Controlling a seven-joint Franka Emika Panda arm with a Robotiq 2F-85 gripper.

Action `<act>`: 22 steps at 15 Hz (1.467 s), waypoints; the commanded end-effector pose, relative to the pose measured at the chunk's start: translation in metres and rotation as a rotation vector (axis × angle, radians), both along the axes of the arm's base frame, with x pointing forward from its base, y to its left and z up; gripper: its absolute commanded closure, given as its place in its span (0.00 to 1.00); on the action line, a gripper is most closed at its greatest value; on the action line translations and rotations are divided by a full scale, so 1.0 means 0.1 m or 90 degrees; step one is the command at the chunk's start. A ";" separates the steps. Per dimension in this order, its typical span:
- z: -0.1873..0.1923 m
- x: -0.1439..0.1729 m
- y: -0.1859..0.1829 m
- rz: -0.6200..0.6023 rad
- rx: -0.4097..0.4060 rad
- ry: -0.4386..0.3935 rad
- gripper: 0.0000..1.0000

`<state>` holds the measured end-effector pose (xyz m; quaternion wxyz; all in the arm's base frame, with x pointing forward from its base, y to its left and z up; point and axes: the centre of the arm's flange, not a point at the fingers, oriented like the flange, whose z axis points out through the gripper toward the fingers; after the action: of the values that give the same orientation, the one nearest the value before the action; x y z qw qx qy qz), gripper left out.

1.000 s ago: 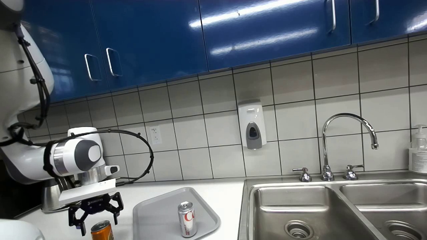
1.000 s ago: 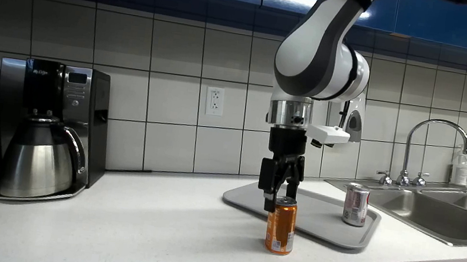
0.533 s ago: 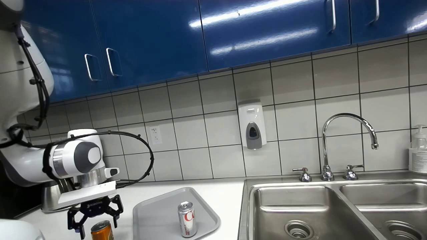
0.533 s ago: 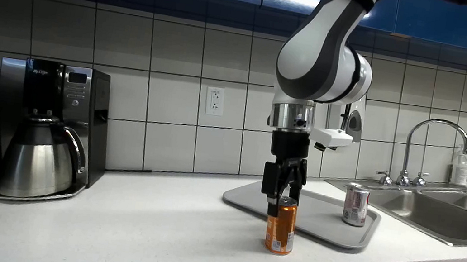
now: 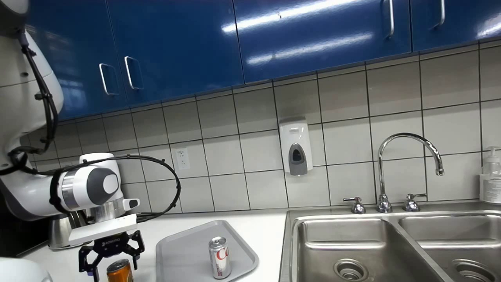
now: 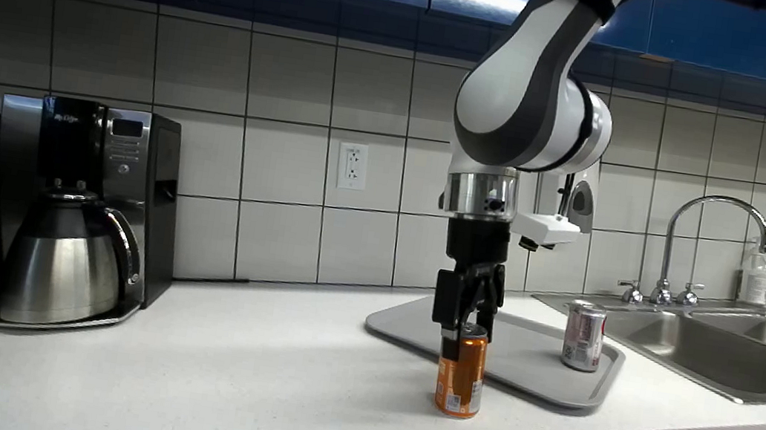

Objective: Put the cans onto the tray

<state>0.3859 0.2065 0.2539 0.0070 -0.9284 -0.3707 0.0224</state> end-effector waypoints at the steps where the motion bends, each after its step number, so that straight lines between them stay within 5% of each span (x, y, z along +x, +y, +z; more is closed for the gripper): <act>1: 0.02 -0.01 -0.06 0.010 0.009 0.009 0.27; 3: 0.02 0.00 -0.06 0.012 0.012 0.011 0.29; 7: 0.01 0.02 -0.08 0.013 0.022 0.015 0.61; 22: 0.35 0.27 -0.02 0.017 0.026 -0.046 0.62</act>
<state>0.4037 0.2067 0.2696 0.0197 -0.9278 -0.3726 0.0005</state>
